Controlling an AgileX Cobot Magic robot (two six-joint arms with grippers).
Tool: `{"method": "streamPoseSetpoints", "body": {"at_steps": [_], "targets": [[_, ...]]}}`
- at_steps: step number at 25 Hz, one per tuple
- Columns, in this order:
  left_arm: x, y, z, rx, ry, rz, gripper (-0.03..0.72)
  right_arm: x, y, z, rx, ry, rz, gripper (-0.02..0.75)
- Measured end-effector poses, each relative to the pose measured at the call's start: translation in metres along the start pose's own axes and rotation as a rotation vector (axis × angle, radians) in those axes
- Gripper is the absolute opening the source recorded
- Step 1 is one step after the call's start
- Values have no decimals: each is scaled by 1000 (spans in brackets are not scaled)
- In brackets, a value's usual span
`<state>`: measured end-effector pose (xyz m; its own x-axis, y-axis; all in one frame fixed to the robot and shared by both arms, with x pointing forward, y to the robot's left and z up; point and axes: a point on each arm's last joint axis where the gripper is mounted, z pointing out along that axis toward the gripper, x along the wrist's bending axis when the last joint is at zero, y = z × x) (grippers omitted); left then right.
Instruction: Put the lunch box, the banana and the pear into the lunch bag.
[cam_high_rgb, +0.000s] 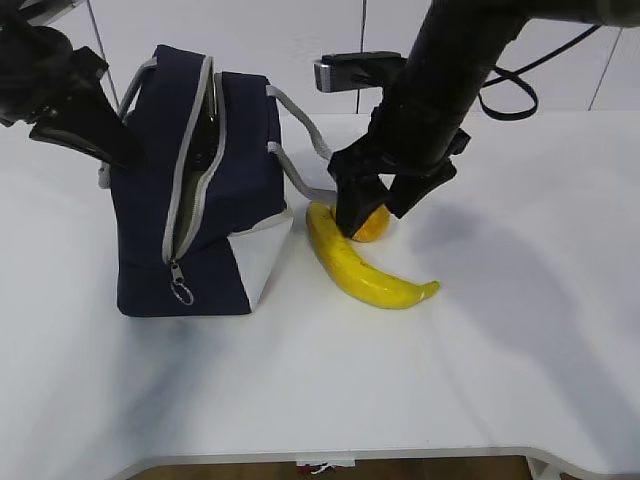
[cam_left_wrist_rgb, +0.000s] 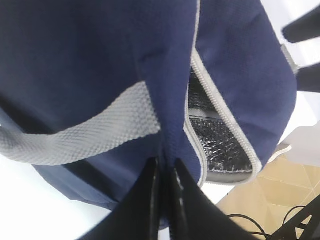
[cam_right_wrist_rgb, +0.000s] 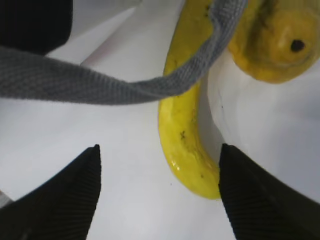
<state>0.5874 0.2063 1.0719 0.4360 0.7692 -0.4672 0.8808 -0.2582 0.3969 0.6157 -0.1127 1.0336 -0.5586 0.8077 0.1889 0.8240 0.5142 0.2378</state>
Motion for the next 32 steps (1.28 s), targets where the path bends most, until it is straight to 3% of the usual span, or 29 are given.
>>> {"method": "streamPoseSetpoints", "body": {"at_steps": [8,32], "targets": [[0,0,0,0,3,1,-6,-6,13,29,-64,-21,4,581],[1,0,0,2,7,3,-6,-23,8,91,77,-28,18,581]]}}
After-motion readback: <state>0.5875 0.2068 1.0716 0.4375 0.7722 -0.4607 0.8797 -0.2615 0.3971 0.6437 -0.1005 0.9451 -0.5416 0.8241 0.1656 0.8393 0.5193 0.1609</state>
